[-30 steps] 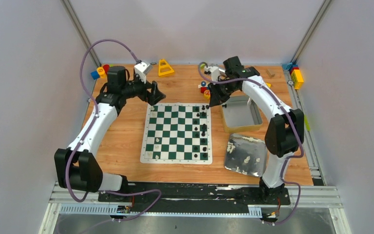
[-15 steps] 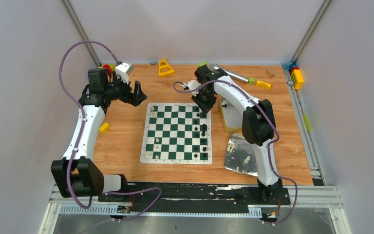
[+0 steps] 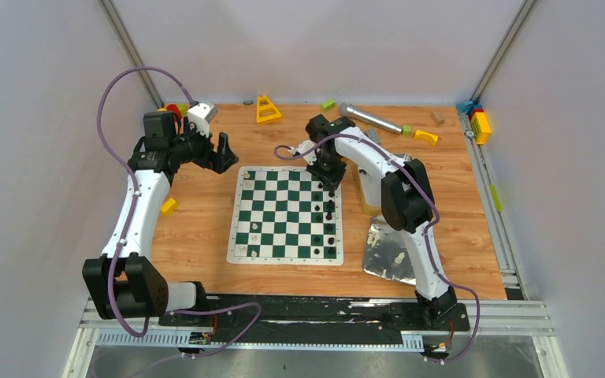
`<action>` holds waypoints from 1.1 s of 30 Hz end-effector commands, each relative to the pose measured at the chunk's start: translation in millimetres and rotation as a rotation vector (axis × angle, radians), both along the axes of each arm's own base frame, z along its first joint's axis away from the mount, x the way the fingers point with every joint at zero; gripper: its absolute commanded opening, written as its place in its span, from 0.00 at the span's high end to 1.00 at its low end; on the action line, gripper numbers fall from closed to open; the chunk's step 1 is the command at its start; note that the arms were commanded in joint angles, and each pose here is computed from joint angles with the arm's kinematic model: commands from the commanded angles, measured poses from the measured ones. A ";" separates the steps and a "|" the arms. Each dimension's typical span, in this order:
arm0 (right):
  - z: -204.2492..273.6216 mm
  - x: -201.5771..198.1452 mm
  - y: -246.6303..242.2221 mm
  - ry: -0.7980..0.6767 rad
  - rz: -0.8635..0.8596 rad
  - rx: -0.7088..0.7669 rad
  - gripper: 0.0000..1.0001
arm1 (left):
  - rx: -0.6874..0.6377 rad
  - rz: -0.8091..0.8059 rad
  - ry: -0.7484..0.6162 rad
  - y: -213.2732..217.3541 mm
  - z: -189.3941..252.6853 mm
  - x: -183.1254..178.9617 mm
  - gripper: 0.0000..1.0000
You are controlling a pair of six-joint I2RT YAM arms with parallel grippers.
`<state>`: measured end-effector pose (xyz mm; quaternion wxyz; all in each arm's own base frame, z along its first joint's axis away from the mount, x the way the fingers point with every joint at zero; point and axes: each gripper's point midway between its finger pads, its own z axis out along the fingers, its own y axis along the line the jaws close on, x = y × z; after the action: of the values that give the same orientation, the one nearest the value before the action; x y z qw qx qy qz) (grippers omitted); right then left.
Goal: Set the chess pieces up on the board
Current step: Place the chess piece on the chessboard.
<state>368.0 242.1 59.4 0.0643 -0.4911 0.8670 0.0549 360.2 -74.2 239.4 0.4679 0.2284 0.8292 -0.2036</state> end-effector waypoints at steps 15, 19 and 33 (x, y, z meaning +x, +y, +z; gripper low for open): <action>-4.9 11.3 11.7 -0.047 0.047 -0.043 1.00 | 0.010 -0.002 -0.078 4.1 25.1 1.0 0.00; -7.3 10.8 11.1 -0.044 0.053 -0.054 1.00 | 0.010 0.000 -0.079 4.5 25.6 1.2 0.00; -4.1 11.3 19.1 -0.062 0.051 -0.052 0.69 | 0.007 0.003 -0.074 5.2 23.2 2.1 0.00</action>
<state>370.2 252.9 45.8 0.0564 -0.5180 0.8531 0.0264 359.9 -72.3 239.0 0.4670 0.2257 0.8305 -0.2029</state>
